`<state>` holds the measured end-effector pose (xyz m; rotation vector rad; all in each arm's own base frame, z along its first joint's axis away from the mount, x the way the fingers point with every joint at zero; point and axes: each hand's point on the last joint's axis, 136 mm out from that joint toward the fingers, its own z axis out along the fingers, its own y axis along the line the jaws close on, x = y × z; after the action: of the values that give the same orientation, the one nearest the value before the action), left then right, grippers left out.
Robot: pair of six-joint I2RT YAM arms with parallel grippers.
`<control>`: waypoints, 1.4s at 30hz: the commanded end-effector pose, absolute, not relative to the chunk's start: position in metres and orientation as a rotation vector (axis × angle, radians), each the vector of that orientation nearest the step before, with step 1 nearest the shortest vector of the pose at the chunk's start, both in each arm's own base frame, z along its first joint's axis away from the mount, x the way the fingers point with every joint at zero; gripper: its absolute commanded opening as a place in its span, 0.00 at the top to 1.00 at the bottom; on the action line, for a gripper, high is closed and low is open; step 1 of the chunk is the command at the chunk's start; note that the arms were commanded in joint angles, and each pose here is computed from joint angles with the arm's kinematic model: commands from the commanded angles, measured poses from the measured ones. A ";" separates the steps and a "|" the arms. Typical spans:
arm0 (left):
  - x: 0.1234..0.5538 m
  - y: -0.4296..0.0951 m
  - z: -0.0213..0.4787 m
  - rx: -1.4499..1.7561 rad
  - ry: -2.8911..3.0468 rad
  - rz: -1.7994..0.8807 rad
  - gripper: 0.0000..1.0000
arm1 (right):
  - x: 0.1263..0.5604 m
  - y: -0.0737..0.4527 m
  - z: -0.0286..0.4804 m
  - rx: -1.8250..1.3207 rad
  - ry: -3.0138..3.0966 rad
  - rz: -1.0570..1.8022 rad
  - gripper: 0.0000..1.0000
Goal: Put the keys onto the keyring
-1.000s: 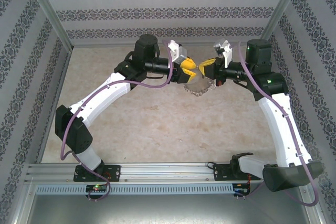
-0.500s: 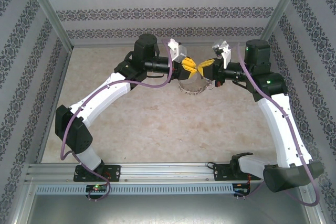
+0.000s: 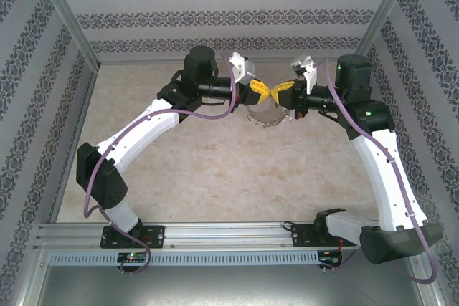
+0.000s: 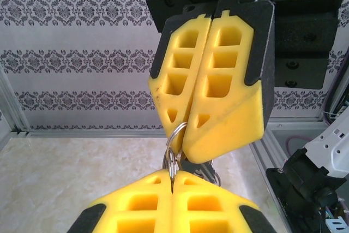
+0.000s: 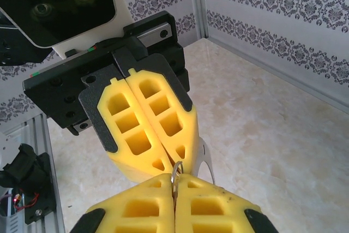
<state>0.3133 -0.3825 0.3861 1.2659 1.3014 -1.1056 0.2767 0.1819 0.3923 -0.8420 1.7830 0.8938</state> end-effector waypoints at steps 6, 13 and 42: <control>0.321 -0.374 0.417 1.196 1.216 -0.977 1.00 | 0.253 0.168 0.427 -0.762 1.650 0.942 0.64; 0.320 -0.364 0.431 1.169 1.152 -0.874 1.00 | 0.247 0.155 0.441 -0.574 1.630 0.923 0.61; 0.301 -0.377 0.440 1.232 0.983 -0.397 1.00 | 0.268 0.165 0.445 -0.201 1.535 1.081 0.66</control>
<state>0.3074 -0.3835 0.4070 1.2733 1.0827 -0.4635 0.2748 0.1602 0.4239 -0.1599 1.5889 1.0629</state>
